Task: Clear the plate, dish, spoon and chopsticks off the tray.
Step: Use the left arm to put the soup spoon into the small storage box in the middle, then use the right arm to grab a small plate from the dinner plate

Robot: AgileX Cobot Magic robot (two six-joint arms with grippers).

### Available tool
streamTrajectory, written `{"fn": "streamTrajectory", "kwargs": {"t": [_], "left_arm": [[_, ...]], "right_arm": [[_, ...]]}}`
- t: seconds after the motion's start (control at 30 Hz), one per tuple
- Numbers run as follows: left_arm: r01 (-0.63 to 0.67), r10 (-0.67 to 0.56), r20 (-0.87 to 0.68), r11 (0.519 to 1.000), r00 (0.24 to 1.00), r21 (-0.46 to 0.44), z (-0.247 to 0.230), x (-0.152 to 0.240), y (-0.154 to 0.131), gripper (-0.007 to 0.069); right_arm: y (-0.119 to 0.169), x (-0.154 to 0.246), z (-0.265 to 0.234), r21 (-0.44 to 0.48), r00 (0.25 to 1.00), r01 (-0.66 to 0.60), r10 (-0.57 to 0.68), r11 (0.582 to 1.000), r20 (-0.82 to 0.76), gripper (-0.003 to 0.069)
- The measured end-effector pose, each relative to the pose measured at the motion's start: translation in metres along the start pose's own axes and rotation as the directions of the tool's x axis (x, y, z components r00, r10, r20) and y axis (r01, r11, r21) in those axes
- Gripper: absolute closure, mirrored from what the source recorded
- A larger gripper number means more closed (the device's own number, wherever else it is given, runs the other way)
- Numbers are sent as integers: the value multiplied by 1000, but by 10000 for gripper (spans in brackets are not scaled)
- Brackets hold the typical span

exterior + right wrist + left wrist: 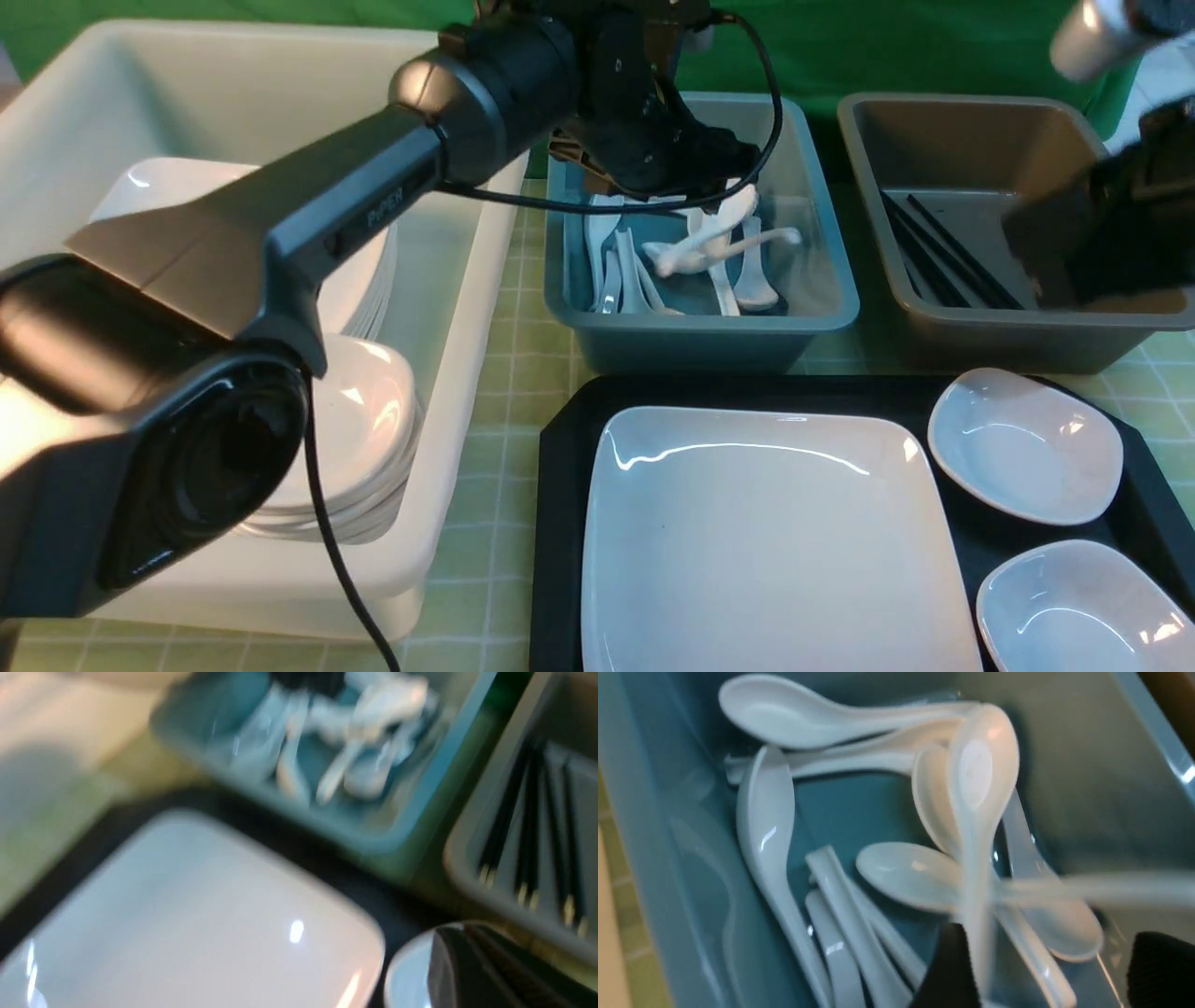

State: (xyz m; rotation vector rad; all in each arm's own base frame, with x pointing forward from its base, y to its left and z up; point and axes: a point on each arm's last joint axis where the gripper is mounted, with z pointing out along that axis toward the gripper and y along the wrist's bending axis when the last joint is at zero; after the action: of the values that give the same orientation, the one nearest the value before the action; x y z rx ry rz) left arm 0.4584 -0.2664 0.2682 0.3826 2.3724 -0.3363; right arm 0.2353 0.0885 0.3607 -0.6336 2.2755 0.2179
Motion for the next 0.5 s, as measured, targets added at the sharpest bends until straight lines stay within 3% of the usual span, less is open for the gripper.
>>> {"fn": "streamTrajectory", "kwargs": {"t": [0.1,0.2,0.3,0.37,0.5], "left_arm": [[-25,24,-58,1000,998,-11,-28,-4,0,220],[-113,111,-96,994,989,-7,-76,-11,-4,480],[-190,189,-113,982,975,7,-116,-15,-8,606],[-196,197,-116,980,974,17,-129,-14,-10,625],[-222,228,-143,973,963,60,-161,-1,-11,640]], "right_arm": [[6,24,0,-57,974,0,-13,998,-226,664],[18,58,9,-120,907,30,-77,992,-415,646],[31,90,25,-146,852,68,-133,987,-506,579],[35,104,31,-141,832,78,-142,987,-536,529],[39,142,52,-87,823,83,-118,993,-556,287]]}}
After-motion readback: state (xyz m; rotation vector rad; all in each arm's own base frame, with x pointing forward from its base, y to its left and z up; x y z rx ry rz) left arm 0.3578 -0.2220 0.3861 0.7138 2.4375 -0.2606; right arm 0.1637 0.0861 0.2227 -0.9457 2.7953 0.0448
